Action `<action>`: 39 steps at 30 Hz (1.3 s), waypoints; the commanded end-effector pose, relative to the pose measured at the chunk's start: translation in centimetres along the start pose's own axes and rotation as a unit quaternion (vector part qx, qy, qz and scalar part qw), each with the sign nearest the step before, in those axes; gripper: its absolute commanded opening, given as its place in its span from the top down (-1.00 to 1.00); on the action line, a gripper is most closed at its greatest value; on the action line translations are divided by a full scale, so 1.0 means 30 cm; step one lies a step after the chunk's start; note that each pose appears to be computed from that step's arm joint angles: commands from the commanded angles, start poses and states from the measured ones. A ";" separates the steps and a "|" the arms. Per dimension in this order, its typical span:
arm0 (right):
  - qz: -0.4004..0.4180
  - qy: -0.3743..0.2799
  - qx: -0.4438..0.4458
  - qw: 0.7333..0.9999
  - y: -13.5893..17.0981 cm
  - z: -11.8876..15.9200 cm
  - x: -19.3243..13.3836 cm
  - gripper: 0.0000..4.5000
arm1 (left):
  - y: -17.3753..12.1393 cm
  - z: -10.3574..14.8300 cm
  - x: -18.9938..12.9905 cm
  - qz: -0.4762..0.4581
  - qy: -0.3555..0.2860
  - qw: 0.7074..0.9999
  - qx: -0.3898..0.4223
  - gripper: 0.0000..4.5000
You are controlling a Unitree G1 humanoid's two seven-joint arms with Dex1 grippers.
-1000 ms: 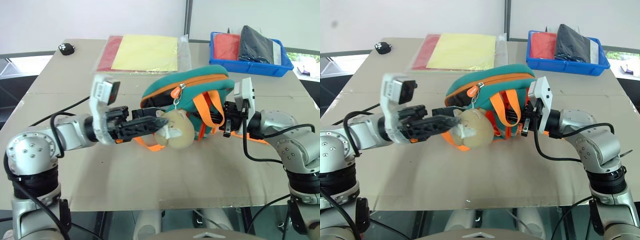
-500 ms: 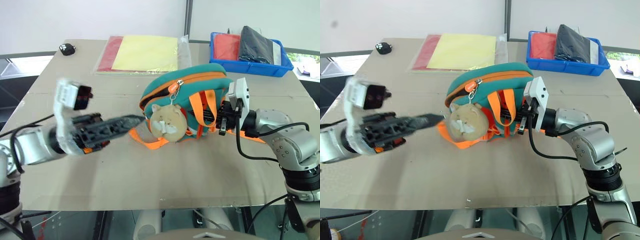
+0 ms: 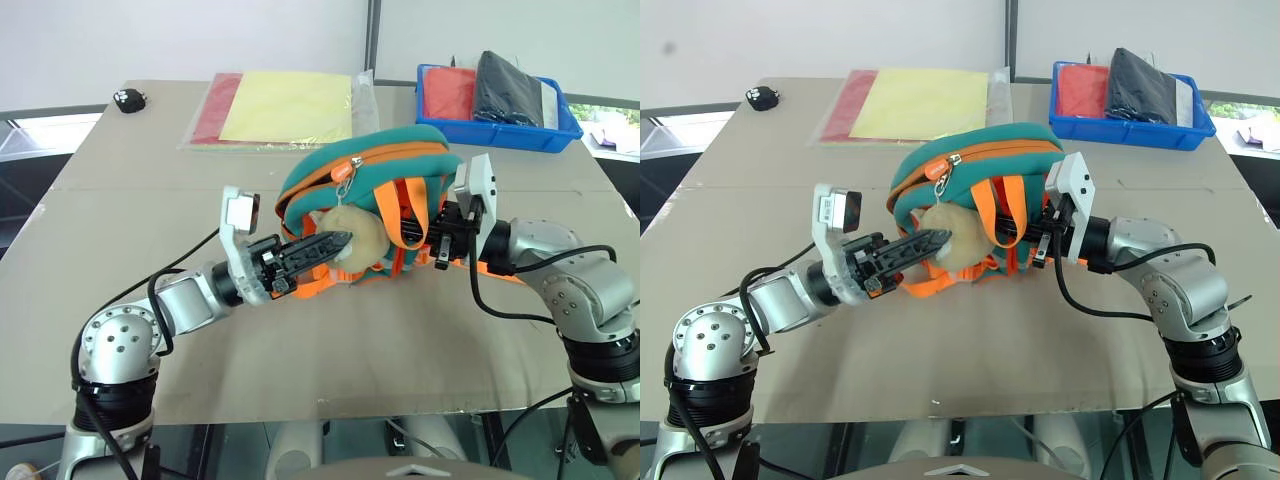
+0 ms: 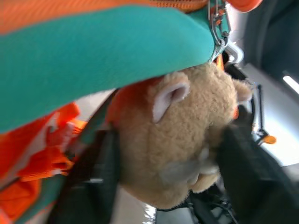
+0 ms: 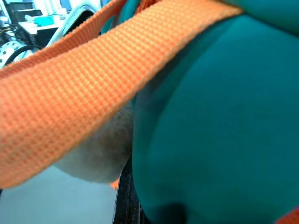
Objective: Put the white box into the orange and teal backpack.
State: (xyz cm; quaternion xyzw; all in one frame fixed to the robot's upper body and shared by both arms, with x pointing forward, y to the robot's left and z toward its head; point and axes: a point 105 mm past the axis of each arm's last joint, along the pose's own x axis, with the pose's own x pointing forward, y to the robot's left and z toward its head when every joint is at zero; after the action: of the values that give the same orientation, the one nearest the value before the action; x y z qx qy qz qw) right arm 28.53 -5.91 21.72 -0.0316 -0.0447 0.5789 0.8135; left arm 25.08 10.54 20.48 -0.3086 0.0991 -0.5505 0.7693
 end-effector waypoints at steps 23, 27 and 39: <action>-0.357 -0.236 0.169 0.888 -0.478 0.271 -0.143 1.00 | 0.405 0.036 -0.472 0.388 -0.052 0.918 0.063 0.90; -0.321 -0.220 0.161 0.907 -0.423 0.267 -0.078 1.00 | 0.409 0.038 -0.308 0.358 -0.041 0.924 0.132 0.90; -0.216 -0.067 -0.029 0.974 -0.266 0.194 -0.072 -0.12 | 0.226 0.161 -0.233 0.243 -0.061 0.915 0.316 -0.13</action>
State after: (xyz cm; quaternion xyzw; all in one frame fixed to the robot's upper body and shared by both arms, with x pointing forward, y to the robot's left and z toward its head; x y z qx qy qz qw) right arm 36.80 -10.54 26.69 0.0497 -0.0824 0.3517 0.9311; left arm 31.41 19.95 16.85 -0.0906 -0.0158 -0.3059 0.9476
